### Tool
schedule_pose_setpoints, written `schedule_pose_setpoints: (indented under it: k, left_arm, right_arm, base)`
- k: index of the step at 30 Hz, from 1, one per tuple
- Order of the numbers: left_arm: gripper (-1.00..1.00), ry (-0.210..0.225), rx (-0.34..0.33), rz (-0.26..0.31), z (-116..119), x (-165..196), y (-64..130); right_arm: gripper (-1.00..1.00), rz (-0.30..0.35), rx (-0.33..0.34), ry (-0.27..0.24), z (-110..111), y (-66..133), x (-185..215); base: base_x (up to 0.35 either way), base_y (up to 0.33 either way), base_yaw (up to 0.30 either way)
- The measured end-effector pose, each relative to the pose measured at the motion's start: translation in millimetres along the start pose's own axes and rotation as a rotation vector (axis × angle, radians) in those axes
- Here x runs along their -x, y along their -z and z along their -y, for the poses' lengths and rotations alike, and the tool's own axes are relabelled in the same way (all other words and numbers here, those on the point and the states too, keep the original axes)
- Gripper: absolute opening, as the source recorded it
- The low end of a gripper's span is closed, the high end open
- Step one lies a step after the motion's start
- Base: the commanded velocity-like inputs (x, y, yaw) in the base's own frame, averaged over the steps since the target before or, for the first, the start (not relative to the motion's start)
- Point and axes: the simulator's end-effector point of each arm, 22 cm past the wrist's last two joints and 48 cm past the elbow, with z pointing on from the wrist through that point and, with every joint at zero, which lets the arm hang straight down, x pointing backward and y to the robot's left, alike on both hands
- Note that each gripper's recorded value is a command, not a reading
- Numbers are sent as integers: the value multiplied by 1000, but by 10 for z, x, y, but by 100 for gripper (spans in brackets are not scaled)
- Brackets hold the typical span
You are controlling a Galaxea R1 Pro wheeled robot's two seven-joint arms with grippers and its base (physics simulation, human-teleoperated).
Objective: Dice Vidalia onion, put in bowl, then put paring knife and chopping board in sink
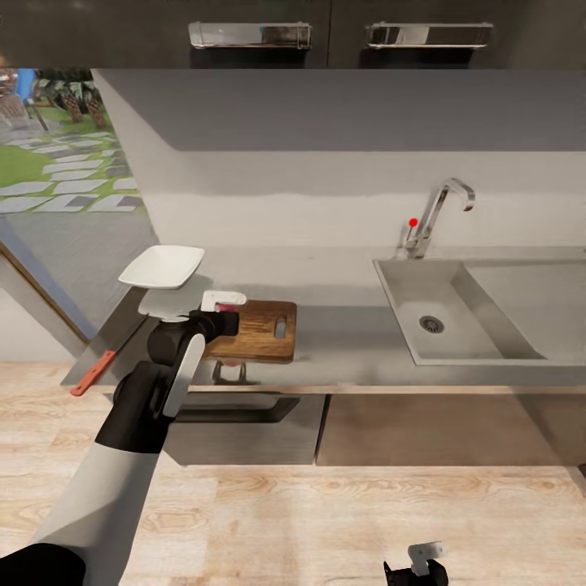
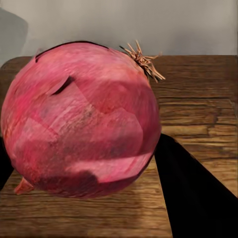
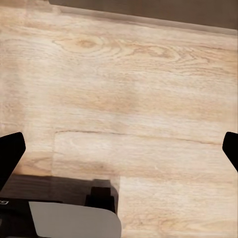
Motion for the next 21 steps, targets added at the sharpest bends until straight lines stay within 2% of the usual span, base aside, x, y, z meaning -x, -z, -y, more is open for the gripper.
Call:
schedule_pose_setpoints:
  k: [21]
  left_arm:
    - [-100,-2,5,-97,-7,-372,-187]
  right_arm:
    - [100,0,-1,0,5,0,0]
  base:
    - [-2,0,0]
